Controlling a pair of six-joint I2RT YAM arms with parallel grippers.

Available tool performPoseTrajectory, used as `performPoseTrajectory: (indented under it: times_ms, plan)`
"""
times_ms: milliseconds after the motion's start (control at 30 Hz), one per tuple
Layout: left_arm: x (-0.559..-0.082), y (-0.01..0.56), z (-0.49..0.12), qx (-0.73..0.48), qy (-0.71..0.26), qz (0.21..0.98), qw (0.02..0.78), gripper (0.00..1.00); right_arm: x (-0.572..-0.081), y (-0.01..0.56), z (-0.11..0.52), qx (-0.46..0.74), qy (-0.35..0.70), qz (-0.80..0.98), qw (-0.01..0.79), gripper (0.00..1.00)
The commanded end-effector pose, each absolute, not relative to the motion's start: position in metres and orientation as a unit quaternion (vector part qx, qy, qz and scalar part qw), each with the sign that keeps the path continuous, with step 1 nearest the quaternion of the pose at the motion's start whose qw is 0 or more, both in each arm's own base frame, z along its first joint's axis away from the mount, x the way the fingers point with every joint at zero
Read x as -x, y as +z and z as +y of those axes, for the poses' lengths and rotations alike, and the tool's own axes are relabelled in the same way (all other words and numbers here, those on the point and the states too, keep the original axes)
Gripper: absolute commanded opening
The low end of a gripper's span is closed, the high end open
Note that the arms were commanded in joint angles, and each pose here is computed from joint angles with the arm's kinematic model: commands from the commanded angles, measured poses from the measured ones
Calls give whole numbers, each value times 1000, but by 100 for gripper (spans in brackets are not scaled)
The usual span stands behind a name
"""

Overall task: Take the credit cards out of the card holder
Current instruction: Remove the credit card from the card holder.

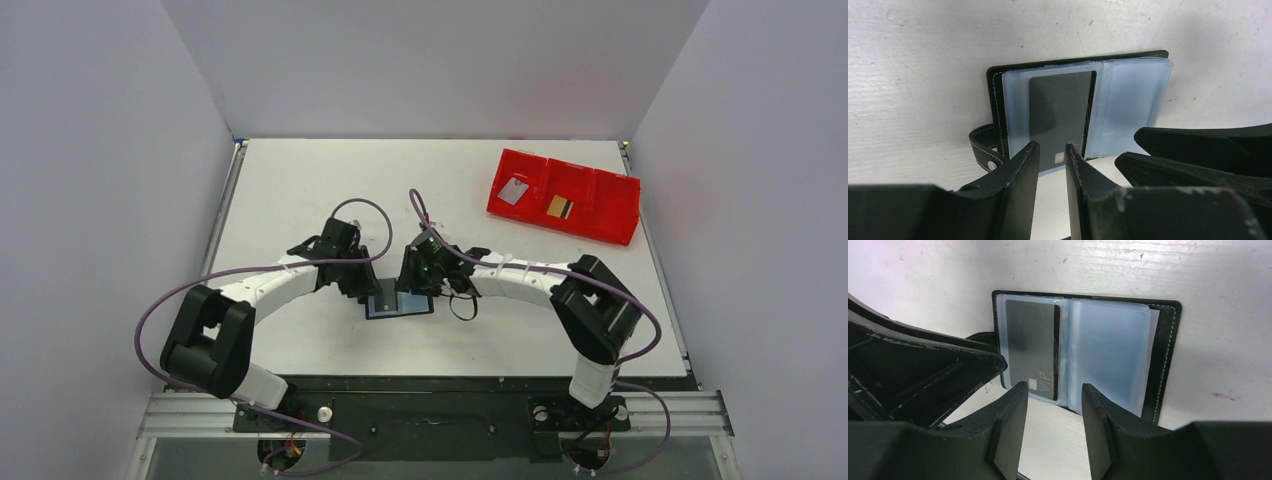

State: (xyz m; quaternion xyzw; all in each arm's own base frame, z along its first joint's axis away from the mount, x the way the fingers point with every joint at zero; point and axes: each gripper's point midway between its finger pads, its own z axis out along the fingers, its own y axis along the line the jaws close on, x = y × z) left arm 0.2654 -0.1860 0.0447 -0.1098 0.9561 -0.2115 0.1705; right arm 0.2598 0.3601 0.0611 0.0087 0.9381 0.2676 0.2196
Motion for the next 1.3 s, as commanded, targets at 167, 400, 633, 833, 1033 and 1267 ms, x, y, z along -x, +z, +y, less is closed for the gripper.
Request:
performPoseTrajectory:
  times_ms: [167, 400, 633, 833, 1033, 1267]
  plan:
    - [-270, 45, -180, 103, -204, 955, 190, 19, -269, 68, 391, 2, 307, 926, 220, 40]
    - [-270, 37, -181, 106, -204, 955, 187, 11, -271, 56, 393, 0, 304, 929, 212, 37]
    - [-269, 30, -180, 108, -198, 957, 182, 5, -275, 48, 391, -10, 307, 929, 206, 35]
    - [-269, 25, -182, 108, -195, 959, 176, 0, -275, 41, 389, -18, 310, 930, 199, 34]
    - [-267, 24, -188, 105, -196, 960, 172, 0, -277, 37, 386, -26, 314, 928, 198, 33]
    - [-269, 27, -189, 104, -195, 959, 176, 0, -276, 32, 383, -32, 314, 929, 193, 32]
